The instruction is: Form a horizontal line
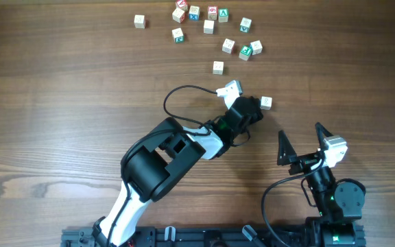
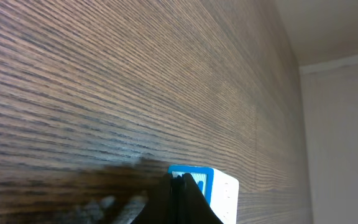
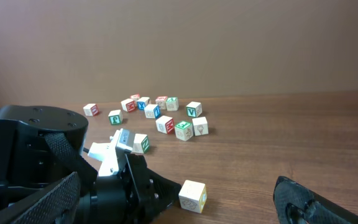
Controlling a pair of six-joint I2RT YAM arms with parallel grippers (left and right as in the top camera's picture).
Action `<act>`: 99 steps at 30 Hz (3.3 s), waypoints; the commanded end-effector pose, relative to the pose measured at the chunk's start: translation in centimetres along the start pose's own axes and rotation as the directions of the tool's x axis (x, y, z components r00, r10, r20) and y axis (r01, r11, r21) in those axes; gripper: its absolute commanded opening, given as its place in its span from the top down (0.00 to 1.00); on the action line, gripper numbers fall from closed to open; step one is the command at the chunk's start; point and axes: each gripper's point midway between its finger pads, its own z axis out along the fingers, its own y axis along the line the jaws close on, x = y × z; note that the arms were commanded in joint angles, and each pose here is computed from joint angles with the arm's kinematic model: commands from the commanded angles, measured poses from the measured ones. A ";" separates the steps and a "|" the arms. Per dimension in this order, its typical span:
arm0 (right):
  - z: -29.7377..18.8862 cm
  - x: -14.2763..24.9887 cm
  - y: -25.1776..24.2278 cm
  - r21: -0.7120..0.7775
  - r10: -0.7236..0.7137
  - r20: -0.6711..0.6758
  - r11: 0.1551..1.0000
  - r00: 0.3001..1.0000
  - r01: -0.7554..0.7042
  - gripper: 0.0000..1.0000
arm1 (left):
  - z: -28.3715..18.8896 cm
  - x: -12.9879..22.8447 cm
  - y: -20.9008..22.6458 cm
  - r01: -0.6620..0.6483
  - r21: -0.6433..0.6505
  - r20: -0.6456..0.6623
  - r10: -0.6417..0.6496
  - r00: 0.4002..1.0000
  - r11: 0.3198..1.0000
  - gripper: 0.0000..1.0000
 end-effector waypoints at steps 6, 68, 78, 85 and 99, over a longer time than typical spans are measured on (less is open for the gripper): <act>0.0 -0.1 -0.2 0.010 -0.013 0.005 1.000 1.000 0.013 0.00 | 0.5 1.3 0.2 -0.033 0.005 -0.042 0.033 0.999 0.999 0.96; -1.0 1.2 6.1 -0.236 0.579 -0.277 0.733 0.767 -0.638 0.00 | -29.9 -14.3 7.0 -0.360 -0.735 -0.192 0.333 0.923 0.574 0.00; -1.8 -2.3 8.1 -0.405 0.538 -0.230 0.705 0.811 -0.583 0.00 | -36.7 -17.8 2.0 -0.269 -0.670 0.079 0.427 0.901 0.692 0.00; -1.5 -3.1 8.0 -0.398 0.509 -0.215 0.734 0.834 -0.550 0.01 | -37.0 -17.9 1.7 -0.266 -0.663 0.091 0.428 0.899 0.700 0.00; 7.2 -3.3 5.2 -0.129 0.419 -0.495 0.831 0.761 -0.541 0.01 | -36.4 -17.7 2.1 -0.271 -0.675 0.072 0.426 0.902 0.687 0.00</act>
